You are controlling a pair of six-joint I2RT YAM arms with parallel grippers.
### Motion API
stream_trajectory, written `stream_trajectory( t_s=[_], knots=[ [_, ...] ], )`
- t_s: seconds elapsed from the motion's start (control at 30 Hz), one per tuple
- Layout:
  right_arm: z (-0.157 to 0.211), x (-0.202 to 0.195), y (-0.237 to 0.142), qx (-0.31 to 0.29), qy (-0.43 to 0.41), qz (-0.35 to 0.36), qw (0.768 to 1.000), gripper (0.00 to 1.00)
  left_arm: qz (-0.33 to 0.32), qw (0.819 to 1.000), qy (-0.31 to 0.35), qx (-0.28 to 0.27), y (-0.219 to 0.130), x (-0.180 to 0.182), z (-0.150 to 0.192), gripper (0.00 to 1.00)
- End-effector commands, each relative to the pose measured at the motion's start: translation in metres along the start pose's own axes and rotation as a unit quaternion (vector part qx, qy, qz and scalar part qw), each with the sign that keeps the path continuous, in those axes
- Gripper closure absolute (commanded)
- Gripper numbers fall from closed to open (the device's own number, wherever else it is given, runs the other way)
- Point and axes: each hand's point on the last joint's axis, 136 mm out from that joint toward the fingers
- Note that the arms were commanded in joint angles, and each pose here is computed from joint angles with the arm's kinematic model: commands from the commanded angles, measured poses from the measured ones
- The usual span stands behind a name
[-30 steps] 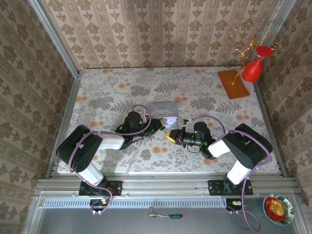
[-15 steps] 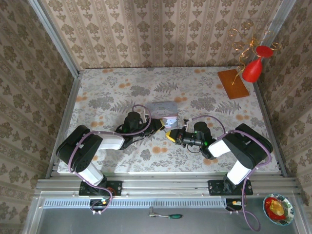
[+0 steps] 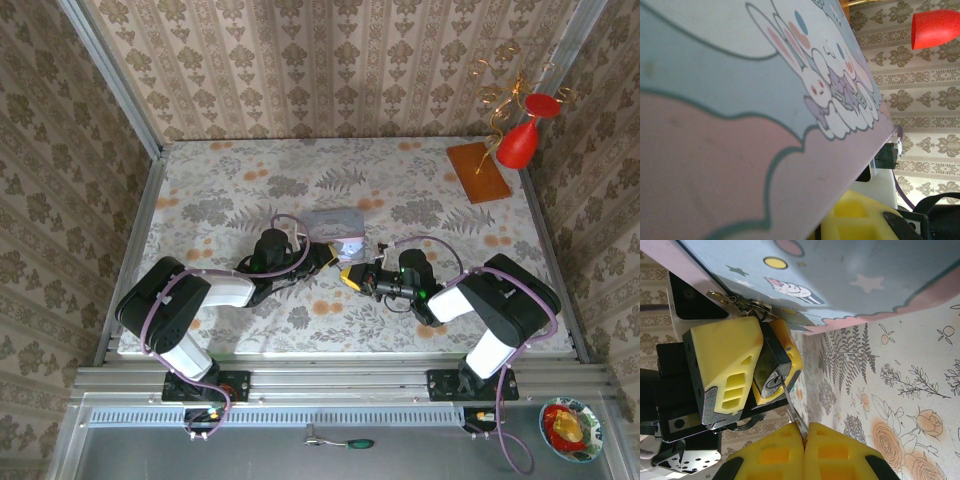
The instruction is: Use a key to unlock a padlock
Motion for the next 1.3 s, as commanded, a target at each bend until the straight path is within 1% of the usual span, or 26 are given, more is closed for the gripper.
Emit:
stream_trajectory(
  t_s=[0.0,0.43,0.83,1.13,1.27],
  knots=[
    [-0.007,0.014,-0.003,-0.014,-0.010,-0.023,1.000,1.00,0.031,0.999,0.012,0.017,0.001,-0.014,0.007,1.00],
    [-0.011,0.019,-0.004,-0.019,-0.012,-0.032,0.999,1.00,0.029,0.999,0.008,0.019,0.004,-0.010,0.007,0.99],
    [-0.012,0.015,-0.005,-0.026,-0.008,-0.026,0.999,1.00,0.035,0.999,0.008,0.022,0.004,-0.014,0.010,1.00],
    [-0.019,0.006,-0.001,-0.030,0.029,-0.035,0.999,1.00,0.051,0.998,0.003,0.026,0.003,-0.019,0.018,1.00],
    [-0.021,0.008,-0.001,-0.032,0.027,-0.037,0.998,1.00,0.053,0.998,0.004,0.028,0.004,-0.020,0.020,1.00]
  ],
)
Point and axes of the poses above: each hand's point on the last joint's axis, 136 mm out from that joint toward the fingers, its own y axis out along the fingers, its own x axis along the line the jaws close on, z = x × y, and after that the axes turned 13 degrees about -y, right-handed
